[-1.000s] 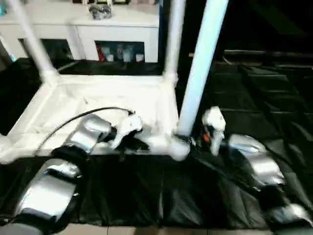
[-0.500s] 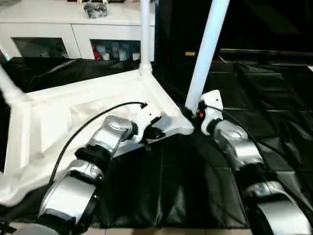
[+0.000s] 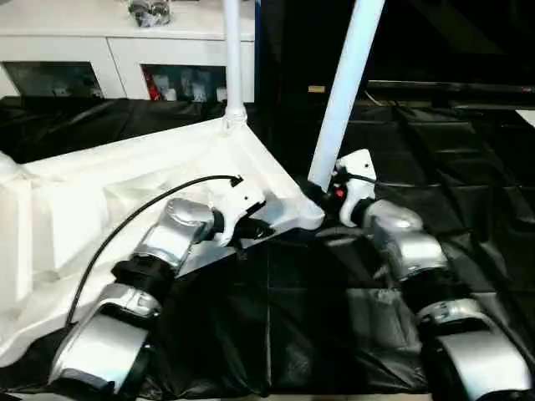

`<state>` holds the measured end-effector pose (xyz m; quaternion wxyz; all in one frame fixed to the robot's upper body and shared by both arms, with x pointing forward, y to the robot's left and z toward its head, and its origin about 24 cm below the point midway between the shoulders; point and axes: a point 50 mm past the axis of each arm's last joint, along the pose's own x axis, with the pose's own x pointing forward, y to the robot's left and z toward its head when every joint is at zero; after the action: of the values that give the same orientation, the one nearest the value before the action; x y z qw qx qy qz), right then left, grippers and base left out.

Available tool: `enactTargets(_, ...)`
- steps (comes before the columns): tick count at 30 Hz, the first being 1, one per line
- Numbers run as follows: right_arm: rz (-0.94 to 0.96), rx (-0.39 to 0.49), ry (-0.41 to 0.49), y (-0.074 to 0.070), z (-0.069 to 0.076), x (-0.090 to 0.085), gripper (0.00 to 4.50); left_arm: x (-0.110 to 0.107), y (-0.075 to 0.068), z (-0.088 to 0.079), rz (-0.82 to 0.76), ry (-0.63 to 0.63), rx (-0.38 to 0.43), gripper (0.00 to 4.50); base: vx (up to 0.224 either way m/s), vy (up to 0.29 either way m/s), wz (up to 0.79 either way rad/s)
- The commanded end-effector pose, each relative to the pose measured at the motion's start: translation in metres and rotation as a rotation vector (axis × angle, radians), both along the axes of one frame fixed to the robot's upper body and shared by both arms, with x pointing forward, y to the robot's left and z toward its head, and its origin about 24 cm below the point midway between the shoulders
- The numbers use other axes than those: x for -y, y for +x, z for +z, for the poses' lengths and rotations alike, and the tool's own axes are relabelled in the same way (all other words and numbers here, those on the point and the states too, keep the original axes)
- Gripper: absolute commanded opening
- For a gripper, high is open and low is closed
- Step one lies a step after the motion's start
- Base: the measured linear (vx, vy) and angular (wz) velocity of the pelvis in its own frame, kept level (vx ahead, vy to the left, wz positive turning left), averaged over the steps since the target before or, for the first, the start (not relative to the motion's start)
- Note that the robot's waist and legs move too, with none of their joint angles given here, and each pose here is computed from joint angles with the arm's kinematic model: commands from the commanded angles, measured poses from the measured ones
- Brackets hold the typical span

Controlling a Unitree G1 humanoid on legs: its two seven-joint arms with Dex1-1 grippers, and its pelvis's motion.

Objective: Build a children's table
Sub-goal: Insert table leg to table base

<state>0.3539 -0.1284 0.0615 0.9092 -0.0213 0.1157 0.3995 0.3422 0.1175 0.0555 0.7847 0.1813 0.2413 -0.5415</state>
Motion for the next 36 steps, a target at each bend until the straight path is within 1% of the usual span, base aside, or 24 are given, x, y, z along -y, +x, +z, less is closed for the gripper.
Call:
enactTargets(1,0.214,-0.279,-0.070,-0.036,-0.054,-0.014,1.86,0.017,-0.010,0.005,-0.182,-0.048,-0.004,0.00,0.000,0.000,0.00)
enactTargets(3,0.304,-0.283,-0.074,-0.042,-0.052,-0.011,1.86,0.011,-0.012,0.008,-0.241,-0.050,0.008,0.00,0.000,0.000,0.00)
enactTargets(5,0.427,-0.278,-0.109,-0.053,-0.053,-0.006,1.86,0.000,-0.011,0.009,-0.276,-0.016,-0.001,0.00,0.000,0.000,0.00)
enactTargets(6,0.456,-0.280,-0.109,-0.056,-0.052,-0.005,1.86,-0.003,-0.010,0.009,-0.280,-0.008,-0.006,0.00,0.000,0.000,0.00)
enactTargets(8,0.483,-0.268,-0.107,-0.059,-0.052,-0.004,1.86,-0.008,-0.009,0.010,-0.288,0.010,-0.001,0.00,0.000,0.000,0.00)
enactTargets(10,0.534,-0.275,-0.085,-0.066,-0.050,-0.003,1.86,-0.012,-0.009,0.011,-0.310,0.014,-0.007,0.00,0.000,0.000,0.00)
enactTargets(11,0.534,-0.275,-0.085,-0.066,-0.050,-0.003,1.86,-0.012,-0.009,0.011,-0.310,0.014,-0.007,0.00,0.000,0.000,0.00)
enactTargets(12,0.577,-0.293,-0.060,-0.072,-0.049,-0.002,1.86,-0.015,-0.009,0.014,-0.340,0.001,-0.024,0.00,0.000,0.000,0.00)
enactTargets(13,0.599,-0.299,-0.052,-0.075,-0.048,-0.001,1.86,-0.016,-0.009,0.015,-0.350,-0.001,-0.031,0.00,0.000,0.000,0.00)
enactTargets(16,0.637,-0.310,-0.050,-0.080,-0.049,0.000,1.86,-0.019,-0.009,0.017,-0.372,0.026,-0.031,0.00,0.000,0.000,0.00)
enactTargets(18,0.640,-0.308,-0.057,-0.081,-0.049,-0.001,1.86,-0.020,-0.007,0.017,-0.368,0.033,-0.025,0.00,0.000,0.000,0.00)
enactTargets(21,0.590,-0.279,-0.070,-0.078,-0.049,-0.001,1.86,-0.019,-0.005,0.016,-0.346,0.040,-0.014,0.00,0.000,0.000,0.00)
enactTargets(22,0.528,-0.253,-0.094,-0.073,-0.050,0.000,1.86,-0.018,-0.003,0.015,-0.324,0.046,-0.005,0.00,0.000,0.000,0.00)
enactTargets(23,0.519,-0.251,-0.096,-0.072,-0.050,0.000,1.86,-0.018,-0.003,0.015,-0.320,0.046,-0.004,0.00,0.000,0.000,0.00)
enactTargets(25,0.362,-0.208,-0.129,-0.059,-0.053,0.000,1.86,-0.015,0.002,0.013,-0.247,0.041,0.007,0.00,0.000,0.000,0.00)
enactTargets(26,0.234,-0.191,-0.134,-0.049,-0.055,0.001,1.86,-0.010,0.005,0.011,-0.192,0.032,0.019,0.00,0.000,0.000,0.00)
enactTargets(27,0.178,-0.188,-0.132,-0.045,-0.055,0.001,1.86,-0.008,0.006,0.011,-0.169,0.027,0.026,0.00,-0.054,-0.003,-0.02)
enactTargets(28,0.178,-0.188,-0.132,-0.045,-0.055,0.001,1.86,-0.008,0.006,0.011,-0.169,0.027,0.026,0.00,-0.071,0.011,-0.08)
enactTargets(29,0.046,-0.189,-0.109,-0.036,-0.055,0.001,1.86,-0.001,0.008,0.010,-0.129,0.017,0.032,0.00,-0.071,0.011,-0.08)
enactTargets(30,-0.014,-0.197,-0.093,-0.032,-0.056,0.001,1.86,0.005,0.009,0.009,-0.101,0.015,0.039,0.00,-0.062,0.016,-0.07)
enactTargets(31,-0.014,-0.197,-0.093,-0.032,-0.056,0.001,1.86,0.005,0.009,0.009,-0.101,0.015,0.039,0.00,0.000,0.000,0.00)
enactTargets(33,-0.078,-0.210,-0.075,-0.029,-0.056,-0.001,1.86,0.013,0.010,0.008,-0.071,0.007,0.044,0.00,0.000,0.000,0.00)
enactTargets(34,-0.145,-0.238,-0.048,-0.026,-0.058,-0.003,1.86,0.027,0.010,0.006,-0.040,-0.011,0.042,0.00,0.000,0.000,0.00)
enactTargets(36,-0.165,-0.251,-0.051,-0.025,-0.061,-0.006,1.86,0.039,0.007,0.003,-0.034,-0.015,0.037,0.00,0.000,0.000,0.00)
